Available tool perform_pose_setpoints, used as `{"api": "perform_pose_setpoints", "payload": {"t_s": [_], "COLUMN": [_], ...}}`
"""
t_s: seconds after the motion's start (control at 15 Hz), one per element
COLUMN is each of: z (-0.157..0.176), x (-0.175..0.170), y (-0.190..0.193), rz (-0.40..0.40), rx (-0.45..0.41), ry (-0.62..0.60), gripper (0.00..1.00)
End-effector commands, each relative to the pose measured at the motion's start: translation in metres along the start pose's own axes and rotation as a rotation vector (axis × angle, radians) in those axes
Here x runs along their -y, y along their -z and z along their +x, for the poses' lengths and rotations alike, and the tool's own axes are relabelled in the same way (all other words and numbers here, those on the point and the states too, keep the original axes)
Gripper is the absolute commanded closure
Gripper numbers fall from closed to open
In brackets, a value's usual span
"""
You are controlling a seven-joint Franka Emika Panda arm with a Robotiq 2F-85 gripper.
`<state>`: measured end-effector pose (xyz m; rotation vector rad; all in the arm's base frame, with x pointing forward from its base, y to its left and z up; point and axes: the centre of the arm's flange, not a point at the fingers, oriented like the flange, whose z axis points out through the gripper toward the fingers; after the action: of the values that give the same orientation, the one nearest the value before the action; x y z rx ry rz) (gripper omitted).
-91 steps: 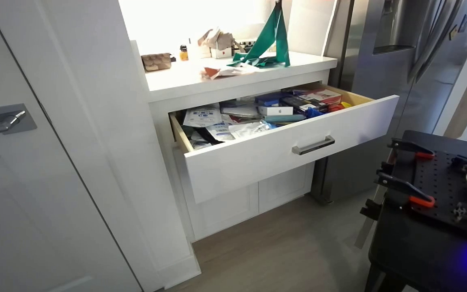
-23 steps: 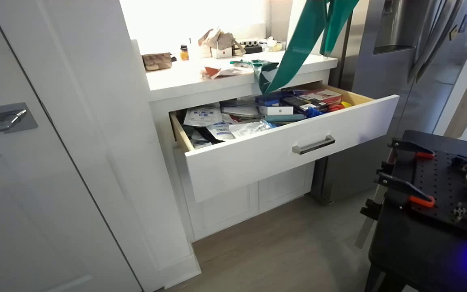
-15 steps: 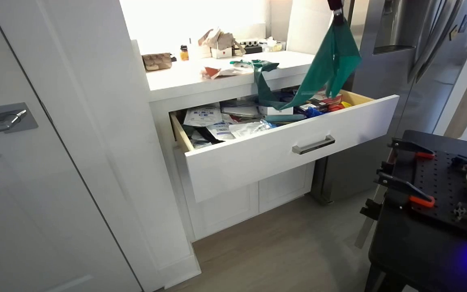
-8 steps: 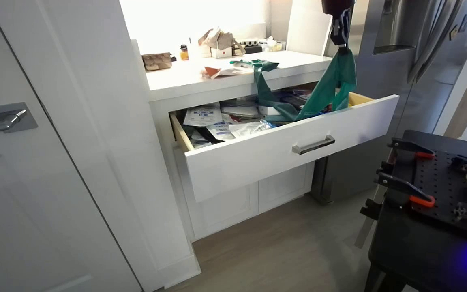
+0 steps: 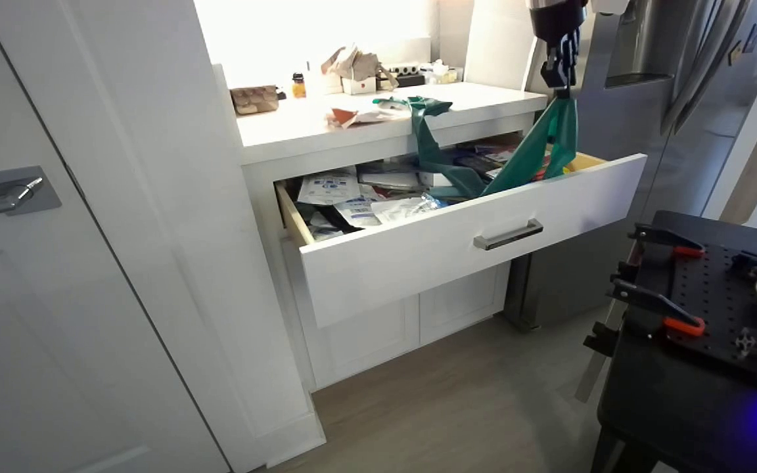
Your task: Open the top most drawer of the cabinet and put the fabric in the drawer.
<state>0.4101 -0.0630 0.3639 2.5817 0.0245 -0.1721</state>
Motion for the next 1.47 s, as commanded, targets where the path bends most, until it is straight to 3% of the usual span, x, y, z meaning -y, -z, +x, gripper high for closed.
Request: {"api": "perform_pose_setpoints", "payload": {"t_s": [0.0,0.33,0.87,1.4], "z": [0.005,0.02,0.075,0.162], "x": [-0.013,-0.049,-0.098,-0.114], "y": [-0.002,-0.016,-0.055,-0.042], "rz": [-0.023,-0.05,0.045,0.095], "rx": [-0.028,-0.043,0.001,-0.028], "ry": [-0.046,-0.242,-0.545,-0.7], "gripper": [0.34,0.01,0.0,0.0]}}
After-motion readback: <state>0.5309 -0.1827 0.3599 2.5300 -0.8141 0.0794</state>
